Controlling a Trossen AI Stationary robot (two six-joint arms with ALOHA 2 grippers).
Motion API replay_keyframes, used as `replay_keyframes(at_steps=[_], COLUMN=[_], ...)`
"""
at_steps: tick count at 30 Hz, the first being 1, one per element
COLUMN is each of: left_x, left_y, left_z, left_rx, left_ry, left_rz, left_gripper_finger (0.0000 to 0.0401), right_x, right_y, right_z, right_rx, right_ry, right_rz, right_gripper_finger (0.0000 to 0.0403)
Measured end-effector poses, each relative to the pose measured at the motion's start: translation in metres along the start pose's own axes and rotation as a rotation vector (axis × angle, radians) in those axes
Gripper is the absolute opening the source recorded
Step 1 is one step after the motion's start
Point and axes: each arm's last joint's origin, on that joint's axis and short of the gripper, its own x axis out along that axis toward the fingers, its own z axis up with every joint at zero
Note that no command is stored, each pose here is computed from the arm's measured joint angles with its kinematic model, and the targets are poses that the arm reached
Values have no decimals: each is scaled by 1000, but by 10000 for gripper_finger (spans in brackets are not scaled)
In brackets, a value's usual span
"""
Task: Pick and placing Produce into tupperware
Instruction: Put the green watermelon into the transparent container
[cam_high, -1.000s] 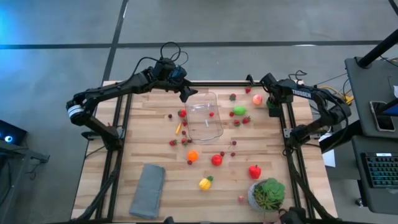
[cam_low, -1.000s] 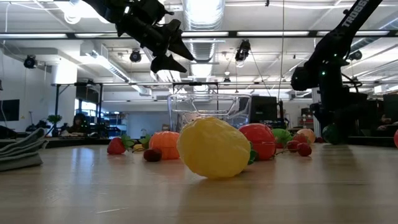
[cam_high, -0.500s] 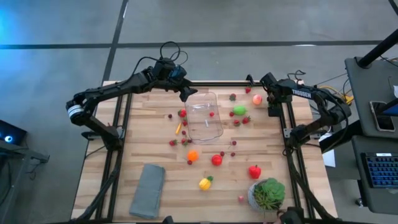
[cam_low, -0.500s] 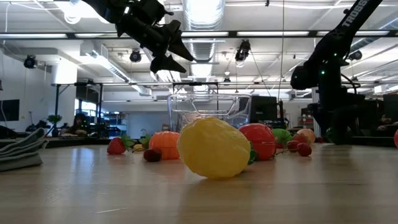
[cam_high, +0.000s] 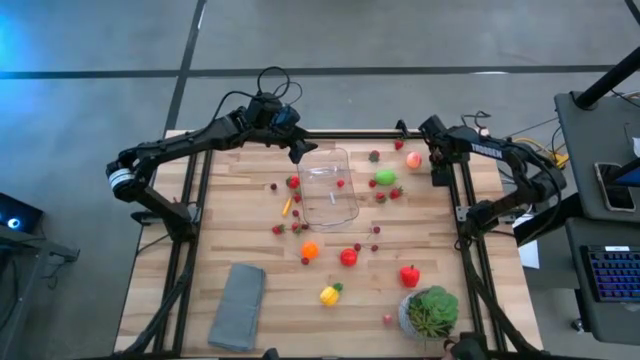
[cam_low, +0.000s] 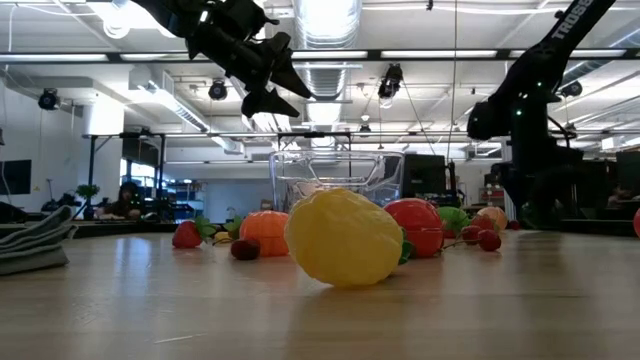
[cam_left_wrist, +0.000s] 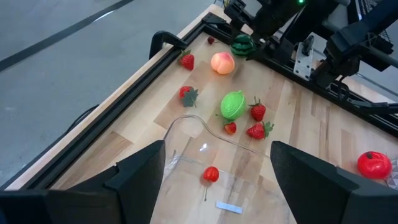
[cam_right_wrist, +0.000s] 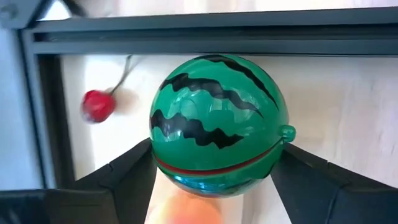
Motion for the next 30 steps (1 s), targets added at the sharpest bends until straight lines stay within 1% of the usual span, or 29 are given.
replay_keyframes(at_steps=[5,8,11,16,18,22,24,27,30], left_x=[0,0,0,0,0,-1,-5,-14,-28], left_y=[0,0,0,0,0,1,1,-1,-5], left_z=[0,0,0,0,-2,-9,-13,-17,-18], left_rx=[0,0,1,16,28,9,-9,-28,-65], left_ry=[0,0,0,3,21,90,137,192,215], left_rz=[0,0,-1,0,2,12,19,26,33], left_gripper_finger=[277,277,277,277,277,277,277,277,277], right_x=[-14,-24,-38,-75,-93,-127,-142,-159,-169], right_y=[6,8,10,6,-1,-23,-37,-59,-80], right_z=[-5,-15,-29,-67,-84,-114,-128,-147,-167], right_rx=[-103,-216,-364,-689,-801,-974,-1097,-1293,-1441], right_ry=[17,35,68,157,196,282,317,389,459], right_rz=[59,98,149,275,332,429,473,523,559], right_gripper_finger=[277,277,276,277,278,278,278,278,278])
